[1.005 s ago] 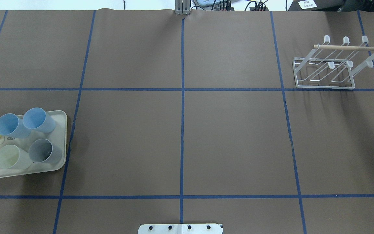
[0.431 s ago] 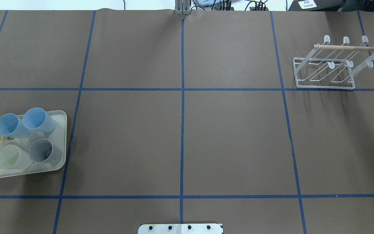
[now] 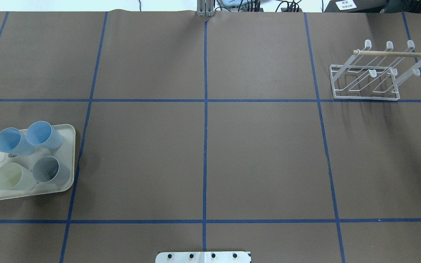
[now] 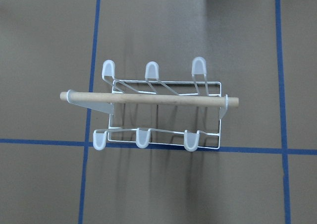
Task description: Transfer IKEA cup to right arm and place on rack
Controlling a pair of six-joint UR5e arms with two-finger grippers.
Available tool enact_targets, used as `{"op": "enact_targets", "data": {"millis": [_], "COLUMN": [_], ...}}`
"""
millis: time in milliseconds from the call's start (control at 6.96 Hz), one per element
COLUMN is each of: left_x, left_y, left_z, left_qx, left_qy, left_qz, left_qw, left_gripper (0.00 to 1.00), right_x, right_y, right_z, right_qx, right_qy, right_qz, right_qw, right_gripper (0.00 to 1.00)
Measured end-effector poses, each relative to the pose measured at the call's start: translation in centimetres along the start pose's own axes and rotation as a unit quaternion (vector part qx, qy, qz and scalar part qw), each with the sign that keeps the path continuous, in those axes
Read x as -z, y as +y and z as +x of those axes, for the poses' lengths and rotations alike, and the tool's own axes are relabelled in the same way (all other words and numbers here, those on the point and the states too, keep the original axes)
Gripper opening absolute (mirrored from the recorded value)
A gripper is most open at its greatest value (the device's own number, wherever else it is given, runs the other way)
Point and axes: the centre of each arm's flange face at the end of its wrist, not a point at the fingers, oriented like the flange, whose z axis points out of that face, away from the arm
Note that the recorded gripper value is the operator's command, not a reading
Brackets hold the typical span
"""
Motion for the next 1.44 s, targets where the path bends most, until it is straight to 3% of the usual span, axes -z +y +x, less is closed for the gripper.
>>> {"op": "enact_targets", "data": {"millis": [287,431,575,862,1005,1149,1293,1436], "left_x": [2.9,3.8,4.1,1.7,1.0,1.0,1.1,1.1], "left_y": [-5.8,-7.4,-7.9,-5.7,-4.1,-2.1,0.5,3.7], "left_z": [4.5,6.8,9.5,16.1,19.8,24.1,28.4,32.8], "left_qx": [0.057,0.094,0.123,0.173,0.204,0.238,0.268,0.292], "left_qy": [-0.028,-0.021,0.001,0.083,0.133,0.187,0.237,0.282], "left_qz": [0.041,0.057,0.074,0.088,0.085,0.079,0.074,0.067], "left_qw": [0.9972,0.9937,0.9896,0.9775,0.9662,0.9498,0.9307,0.9113], "left_gripper": [0.00,0.00,0.00,0.00,0.00,0.00,0.00,0.00], "right_x": [-2.2,-3.7,-4.8,-8.1,-10.2,-12.0,-13.3,-14.4], "right_y": [-2.6,-3.7,-4.4,-4.0,-3.0,-1.5,0.4,2.5], "right_z": [-6.6,-10.9,-14.6,-20.2,-23.0,-25.9,-28.8,-31.7], "right_qx": [0.005,0.003,-0.005,-0.043,-0.074,-0.109,-0.141,-0.174], "right_qy": [-0.009,-0.017,-0.030,-0.073,-0.104,-0.146,-0.196,-0.252], "right_qz": [-0.013,-0.019,-0.010,0.041,0.069,0.093,0.108,0.119], "right_qw": [0.9999,0.9997,0.9995,0.9956,0.9893,0.9788,0.9643,0.9444], "right_gripper": [1.00,0.99,0.99,0.99,0.99,0.99,1.00,1.00]}}
